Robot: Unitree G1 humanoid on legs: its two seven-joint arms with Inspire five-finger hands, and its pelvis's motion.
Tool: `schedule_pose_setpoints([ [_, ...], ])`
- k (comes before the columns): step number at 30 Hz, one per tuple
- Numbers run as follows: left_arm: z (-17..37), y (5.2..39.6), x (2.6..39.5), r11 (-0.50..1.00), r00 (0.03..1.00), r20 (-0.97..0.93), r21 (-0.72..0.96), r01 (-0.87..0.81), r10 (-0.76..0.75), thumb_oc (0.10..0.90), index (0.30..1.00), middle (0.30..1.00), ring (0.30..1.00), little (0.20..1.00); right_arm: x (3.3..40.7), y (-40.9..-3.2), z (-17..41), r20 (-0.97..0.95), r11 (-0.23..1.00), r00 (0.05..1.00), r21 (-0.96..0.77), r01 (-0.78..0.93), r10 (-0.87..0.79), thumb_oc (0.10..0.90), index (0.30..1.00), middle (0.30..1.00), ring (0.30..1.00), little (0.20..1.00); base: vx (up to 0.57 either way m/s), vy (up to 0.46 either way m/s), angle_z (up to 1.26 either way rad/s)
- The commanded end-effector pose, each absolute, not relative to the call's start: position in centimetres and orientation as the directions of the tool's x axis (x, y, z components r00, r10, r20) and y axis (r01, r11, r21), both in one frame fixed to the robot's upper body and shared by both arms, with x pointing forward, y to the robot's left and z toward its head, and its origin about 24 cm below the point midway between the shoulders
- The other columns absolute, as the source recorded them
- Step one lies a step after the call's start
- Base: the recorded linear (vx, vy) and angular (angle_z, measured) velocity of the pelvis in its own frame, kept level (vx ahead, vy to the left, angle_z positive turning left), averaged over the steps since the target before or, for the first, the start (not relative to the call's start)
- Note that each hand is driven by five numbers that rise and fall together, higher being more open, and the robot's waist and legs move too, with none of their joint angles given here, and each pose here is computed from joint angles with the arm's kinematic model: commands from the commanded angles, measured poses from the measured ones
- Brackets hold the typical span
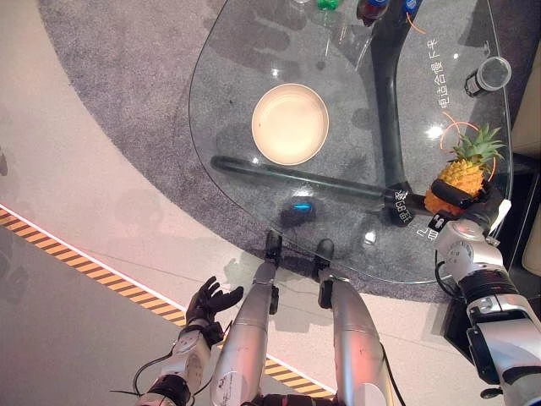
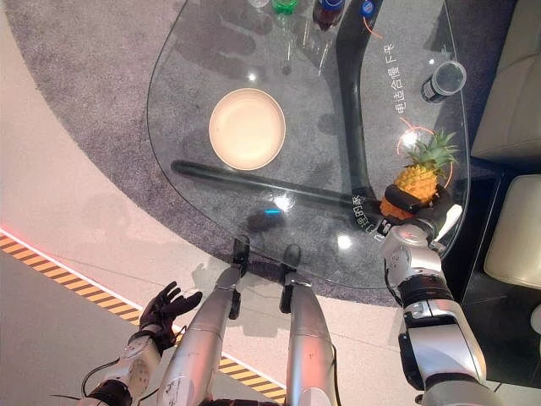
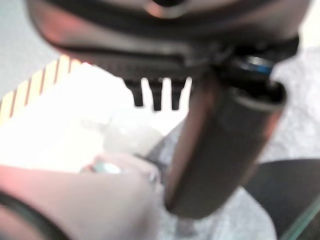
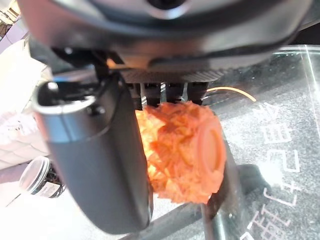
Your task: Pick up the fruit to the plate
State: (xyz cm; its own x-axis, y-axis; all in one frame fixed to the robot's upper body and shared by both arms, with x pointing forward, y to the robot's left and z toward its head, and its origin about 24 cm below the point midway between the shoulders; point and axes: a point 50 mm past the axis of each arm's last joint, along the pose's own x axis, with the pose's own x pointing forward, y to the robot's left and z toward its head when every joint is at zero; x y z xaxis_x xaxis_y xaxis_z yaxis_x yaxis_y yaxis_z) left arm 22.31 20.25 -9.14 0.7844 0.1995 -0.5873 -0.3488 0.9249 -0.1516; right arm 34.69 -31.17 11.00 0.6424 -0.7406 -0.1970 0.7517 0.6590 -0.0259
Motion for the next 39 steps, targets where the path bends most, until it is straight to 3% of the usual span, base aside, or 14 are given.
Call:
schedule_pose_setpoints([
  [1,-9.7,21.9,20.6,0.92,0.772,-0.588,-0.113,-0.374,0.241,0.8,0.9,0.9,0.9,0.9,36.1,-29.1,11.9,-0.173,0.783,0.772,0.003,0.622,-0.612,0.1,0.3,0.3,0.3,0.2,0.0,0.0,0.0],
  [14,-9.4,22.7,20.5,0.897,0.766,-0.574,-0.117,-0.426,0.289,0.8,0.9,0.9,0.9,0.9,35.6,-26.3,13.4,-0.058,0.821,0.866,0.291,0.49,-0.497,0.1,0.3,0.3,0.3,0.2,0.0,-0.004,0.01],
  [24,-9.5,23.5,19.7,0.875,0.767,-0.548,-0.122,-0.469,0.335,0.8,0.9,0.9,0.9,0.9,34.7,-24.3,15.6,0.085,0.87,0.908,0.333,0.363,-0.411,0.1,0.3,0.3,0.3,0.2,0.0,-0.007,0.04],
  [29,-8.9,24.9,19.7,0.826,0.748,-0.516,-0.13,-0.549,0.416,0.8,0.9,0.9,0.9,0.9,34.0,-21.8,16.7,0.189,0.911,0.94,0.358,0.205,-0.285,0.1,0.3,0.3,0.3,0.2,0.0,0.0,0.0],
  [39,-6.2,27.3,20.7,0.696,0.737,-0.364,-0.263,-0.668,0.57,0.8,0.9,0.9,0.9,0.9,32.6,-18.9,17.1,0.288,0.943,0.953,0.334,-0.002,-0.1,0.1,0.3,0.3,0.3,0.2,0.0,0.0,0.0],
])
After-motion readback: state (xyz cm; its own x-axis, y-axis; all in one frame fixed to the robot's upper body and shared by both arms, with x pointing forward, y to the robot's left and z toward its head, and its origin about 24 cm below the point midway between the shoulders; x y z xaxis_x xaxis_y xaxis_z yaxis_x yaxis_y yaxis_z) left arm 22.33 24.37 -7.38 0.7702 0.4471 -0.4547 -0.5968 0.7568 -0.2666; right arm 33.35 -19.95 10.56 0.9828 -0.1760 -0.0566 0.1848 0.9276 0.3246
